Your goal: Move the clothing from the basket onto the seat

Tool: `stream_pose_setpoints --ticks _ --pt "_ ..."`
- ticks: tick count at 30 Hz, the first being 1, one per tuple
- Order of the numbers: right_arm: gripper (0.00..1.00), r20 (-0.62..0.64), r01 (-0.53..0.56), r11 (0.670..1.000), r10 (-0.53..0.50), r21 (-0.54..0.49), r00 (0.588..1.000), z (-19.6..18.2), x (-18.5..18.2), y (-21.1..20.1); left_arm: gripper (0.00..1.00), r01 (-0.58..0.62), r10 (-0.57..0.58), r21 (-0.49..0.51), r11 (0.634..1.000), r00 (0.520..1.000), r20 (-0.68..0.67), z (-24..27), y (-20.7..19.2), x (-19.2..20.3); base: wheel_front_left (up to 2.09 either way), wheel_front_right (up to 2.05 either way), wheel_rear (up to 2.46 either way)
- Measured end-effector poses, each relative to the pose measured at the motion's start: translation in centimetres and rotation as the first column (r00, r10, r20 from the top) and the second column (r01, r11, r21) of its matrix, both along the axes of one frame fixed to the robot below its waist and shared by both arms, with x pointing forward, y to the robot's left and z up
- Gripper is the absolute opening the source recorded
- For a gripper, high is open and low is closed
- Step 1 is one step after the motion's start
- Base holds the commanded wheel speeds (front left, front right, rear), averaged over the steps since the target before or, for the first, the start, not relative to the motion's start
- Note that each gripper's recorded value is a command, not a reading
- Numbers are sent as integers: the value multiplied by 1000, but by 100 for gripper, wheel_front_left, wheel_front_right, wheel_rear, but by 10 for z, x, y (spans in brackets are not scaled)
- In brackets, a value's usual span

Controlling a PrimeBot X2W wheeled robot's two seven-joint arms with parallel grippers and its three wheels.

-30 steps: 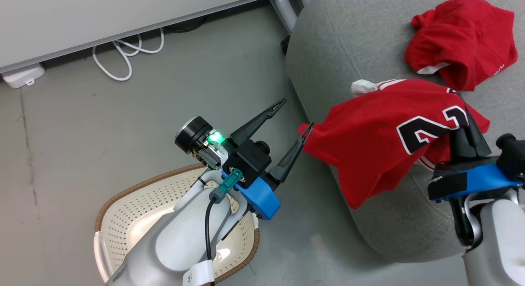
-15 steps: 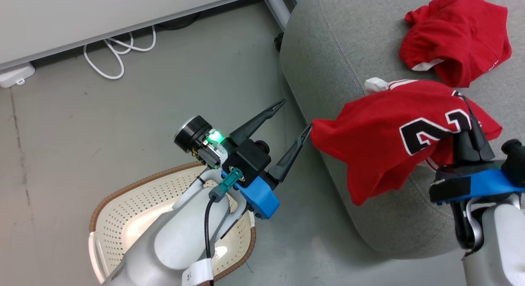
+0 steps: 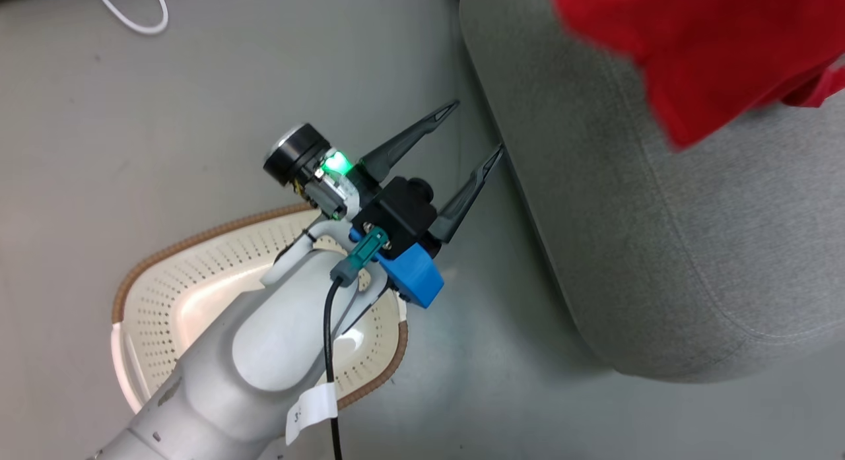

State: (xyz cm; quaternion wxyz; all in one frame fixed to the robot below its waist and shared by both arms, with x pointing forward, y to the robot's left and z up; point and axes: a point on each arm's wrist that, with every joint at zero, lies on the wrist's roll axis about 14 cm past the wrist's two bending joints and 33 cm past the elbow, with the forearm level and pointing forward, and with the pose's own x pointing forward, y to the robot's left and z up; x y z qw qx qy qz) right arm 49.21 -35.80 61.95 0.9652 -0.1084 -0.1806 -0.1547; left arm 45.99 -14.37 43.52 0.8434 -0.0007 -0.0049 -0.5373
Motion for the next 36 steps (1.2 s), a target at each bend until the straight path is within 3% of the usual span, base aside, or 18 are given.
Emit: stream_pose_setpoints --ticks 5,10,15,22,28,30,31,36 --pt "0 78 124 990 -118 -70 990 31 16 -49 100 2 -2 1 1000 1000 -21 -22 0 15 0 0 0" --pt "0 43 240 965 -236 -109 971 22 20 -98 100 0 1 13 1000 999 -45 -47 3 27 0 0 0" --pt "0 -114 320 943 -330 -92 937 -38 20 -130 100 3 -2 14 1000 997 -79 -69 4 32 0 0 0" --pt "0 -353 357 932 -353 -56 866 -134 12 -135 100 11 -10 5 1000 996 -94 -82 2 34 0 0 0" --pt "0 -419 362 932 -337 -21 844 -166 6 -124 100 5 -3 16 1000 996 -92 -86 7 36 0 0 0" --pt "76 -414 359 933 -332 -15 847 -165 5 -121 100 -1 3 17 1000 996 -86 -82 8 37 0 0 0" --pt "100 -408 356 934 -331 -14 851 -162 4 -119 100 -3 4 16 1000 996 -87 -81 8 37 0 0 0" --pt "100 -384 332 942 -322 -41 865 -145 -15 -111 100 -18 18 7 1000 997 -75 -65 9 32 0 0 0"
